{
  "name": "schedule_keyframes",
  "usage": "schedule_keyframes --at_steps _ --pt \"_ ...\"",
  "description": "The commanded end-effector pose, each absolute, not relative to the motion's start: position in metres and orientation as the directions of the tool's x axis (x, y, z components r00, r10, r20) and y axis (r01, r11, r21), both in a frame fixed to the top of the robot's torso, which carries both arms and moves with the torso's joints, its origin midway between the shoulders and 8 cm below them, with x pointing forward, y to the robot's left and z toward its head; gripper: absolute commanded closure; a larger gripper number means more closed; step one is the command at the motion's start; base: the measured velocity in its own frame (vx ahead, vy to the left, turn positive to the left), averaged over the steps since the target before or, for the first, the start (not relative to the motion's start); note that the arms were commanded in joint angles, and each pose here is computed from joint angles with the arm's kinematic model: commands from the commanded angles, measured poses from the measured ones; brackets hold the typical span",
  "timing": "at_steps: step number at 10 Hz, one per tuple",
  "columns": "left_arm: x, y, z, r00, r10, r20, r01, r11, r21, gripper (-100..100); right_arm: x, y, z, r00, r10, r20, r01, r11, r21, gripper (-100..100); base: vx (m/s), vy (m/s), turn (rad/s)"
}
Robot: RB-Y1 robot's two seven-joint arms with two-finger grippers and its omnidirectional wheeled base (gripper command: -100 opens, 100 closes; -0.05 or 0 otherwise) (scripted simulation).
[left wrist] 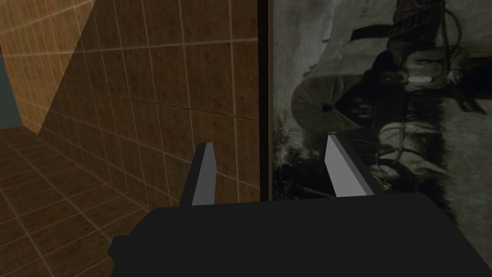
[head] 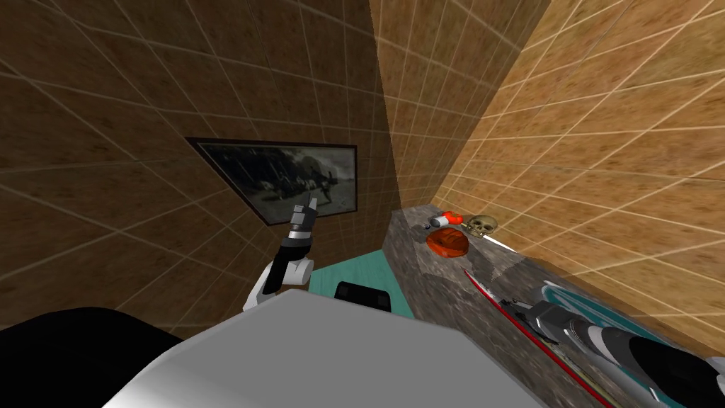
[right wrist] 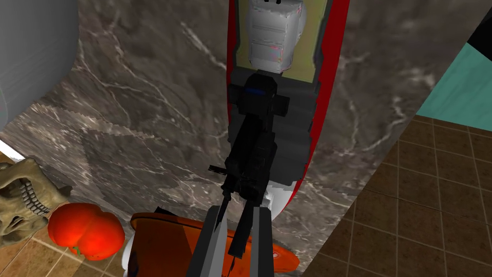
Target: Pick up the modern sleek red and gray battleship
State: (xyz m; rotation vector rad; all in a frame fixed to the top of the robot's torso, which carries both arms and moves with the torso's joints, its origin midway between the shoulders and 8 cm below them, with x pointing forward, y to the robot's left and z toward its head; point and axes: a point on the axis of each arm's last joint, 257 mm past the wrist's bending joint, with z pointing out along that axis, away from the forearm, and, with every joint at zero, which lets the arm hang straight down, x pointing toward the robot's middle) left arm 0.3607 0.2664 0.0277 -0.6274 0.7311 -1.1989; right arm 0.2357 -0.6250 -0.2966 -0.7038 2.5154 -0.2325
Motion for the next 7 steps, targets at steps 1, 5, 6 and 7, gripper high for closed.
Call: schedule_keyframes --at_steps 1,5,6,7 --pt "0.361 0.266 0.028 0.194 -0.967 -0.168 0.592 0.251 -0.766 0 0.248 -0.614 -0.291 -0.719 -0.545 -0.431 -0.458 0.839 -0.295 100 0.005 -0.027 -0.206" --pt "0.361 0.266 0.028 0.194 -0.967 -0.167 0.592 0.251 -0.766 0 0.26 -0.601 -0.285 -0.702 -0.567 -0.431 -0.484 0.824 -0.294 100 0.007 -0.021 -0.081" --pt "0.361 0.266 0.028 0.194 -0.967 -0.167 0.592 0.251 -0.766 0 0.26 -0.601 -0.284 -0.703 -0.566 -0.431 -0.484 0.824 -0.294 100 0.0 0.0 0.0" --pt "0.361 0.266 0.028 0.194 -0.967 -0.167 0.592 0.251 -0.766 0 0.26 -0.601 -0.285 -0.703 -0.566 -0.431 -0.484 0.825 -0.294 0 0.0 0.0 0.0"
